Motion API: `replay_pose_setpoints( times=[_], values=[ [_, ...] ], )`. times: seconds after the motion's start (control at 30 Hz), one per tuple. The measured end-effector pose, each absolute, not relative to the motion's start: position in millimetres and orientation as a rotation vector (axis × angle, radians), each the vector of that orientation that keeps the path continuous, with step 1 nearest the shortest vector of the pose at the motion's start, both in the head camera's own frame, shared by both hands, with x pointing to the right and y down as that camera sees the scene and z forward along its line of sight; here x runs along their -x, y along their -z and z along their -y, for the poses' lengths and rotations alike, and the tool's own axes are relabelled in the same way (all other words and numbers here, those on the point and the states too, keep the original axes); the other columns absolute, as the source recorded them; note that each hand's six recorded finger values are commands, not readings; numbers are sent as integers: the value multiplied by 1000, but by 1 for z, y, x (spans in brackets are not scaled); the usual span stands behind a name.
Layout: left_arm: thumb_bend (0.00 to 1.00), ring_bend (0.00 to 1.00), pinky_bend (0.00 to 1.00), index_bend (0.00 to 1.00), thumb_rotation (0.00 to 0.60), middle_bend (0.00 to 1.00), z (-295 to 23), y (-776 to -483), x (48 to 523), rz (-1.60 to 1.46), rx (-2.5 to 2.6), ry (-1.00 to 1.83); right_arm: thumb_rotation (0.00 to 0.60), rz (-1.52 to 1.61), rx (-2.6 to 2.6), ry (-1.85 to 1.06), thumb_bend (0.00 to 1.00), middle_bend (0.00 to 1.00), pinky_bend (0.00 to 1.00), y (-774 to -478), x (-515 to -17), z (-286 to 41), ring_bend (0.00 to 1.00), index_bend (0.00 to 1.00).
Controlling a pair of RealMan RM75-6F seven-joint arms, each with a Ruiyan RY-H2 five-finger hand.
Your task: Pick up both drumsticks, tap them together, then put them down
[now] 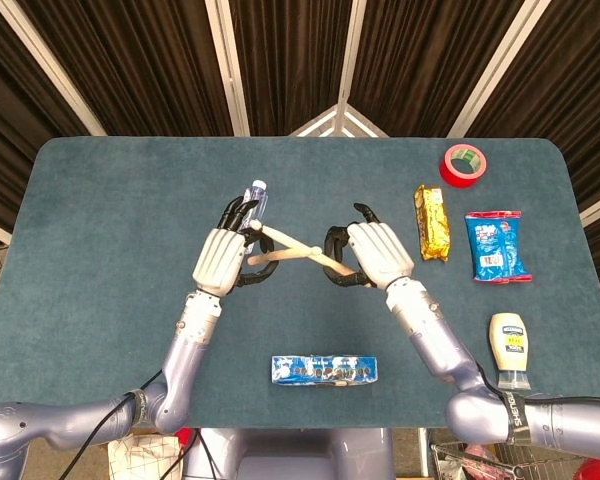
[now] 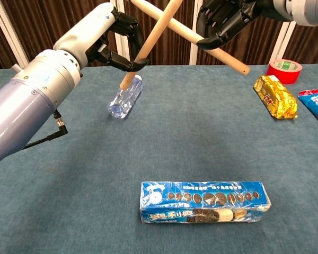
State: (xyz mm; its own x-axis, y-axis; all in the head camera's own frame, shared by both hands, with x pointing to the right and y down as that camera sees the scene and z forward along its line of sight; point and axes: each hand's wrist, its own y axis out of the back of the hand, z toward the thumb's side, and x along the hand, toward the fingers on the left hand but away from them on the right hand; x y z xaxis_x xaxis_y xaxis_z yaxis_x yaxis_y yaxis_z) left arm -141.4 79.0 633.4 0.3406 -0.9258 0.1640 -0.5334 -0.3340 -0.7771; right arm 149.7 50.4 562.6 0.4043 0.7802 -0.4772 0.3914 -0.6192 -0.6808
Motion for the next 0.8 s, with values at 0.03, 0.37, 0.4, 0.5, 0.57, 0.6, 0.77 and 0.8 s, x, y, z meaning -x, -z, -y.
replay_pose_setpoints(
  times=[0.03,0.37,0.4,0.5,0.57,0.6,0.77,0.8],
  values=[
    [454,120,0,651,600,613,-79,-634,142,-1272,1987,820,600,1002,2197,-1113,444,628,36,-562,-151,-50,419,766],
    [454,120,0,651,600,613,-79,-633,151,-1279,1973,826,600,1028,2188,-1135,445,628,36,-563,-163,-44,420,766],
    [454,120,0,651,600,613,-79,-633,152,-1278,1972,827,600,1026,2185,-1138,445,628,36,-563,-165,-44,420,766],
    [455,120,0,651,600,613,-79,-631,157,-1262,1956,830,600,1026,2171,-1146,445,628,36,-564,-173,-42,420,766],
    [455,120,0,651,600,613,-78,-628,165,-1241,1931,837,600,1025,2158,-1149,445,628,36,-563,-179,-41,419,766],
    [454,120,0,651,600,613,-78,-626,169,-1229,1917,842,600,1024,2147,-1151,445,628,36,-563,-183,-41,419,766],
    [454,120,0,652,600,612,-76,-616,206,-1122,1815,921,600,988,2076,-1158,445,628,36,-564,-206,-42,420,766],
    [454,120,0,653,600,612,-76,-615,212,-1107,1803,934,600,971,2053,-1160,445,628,36,-566,-212,-43,420,766]
  ],
)
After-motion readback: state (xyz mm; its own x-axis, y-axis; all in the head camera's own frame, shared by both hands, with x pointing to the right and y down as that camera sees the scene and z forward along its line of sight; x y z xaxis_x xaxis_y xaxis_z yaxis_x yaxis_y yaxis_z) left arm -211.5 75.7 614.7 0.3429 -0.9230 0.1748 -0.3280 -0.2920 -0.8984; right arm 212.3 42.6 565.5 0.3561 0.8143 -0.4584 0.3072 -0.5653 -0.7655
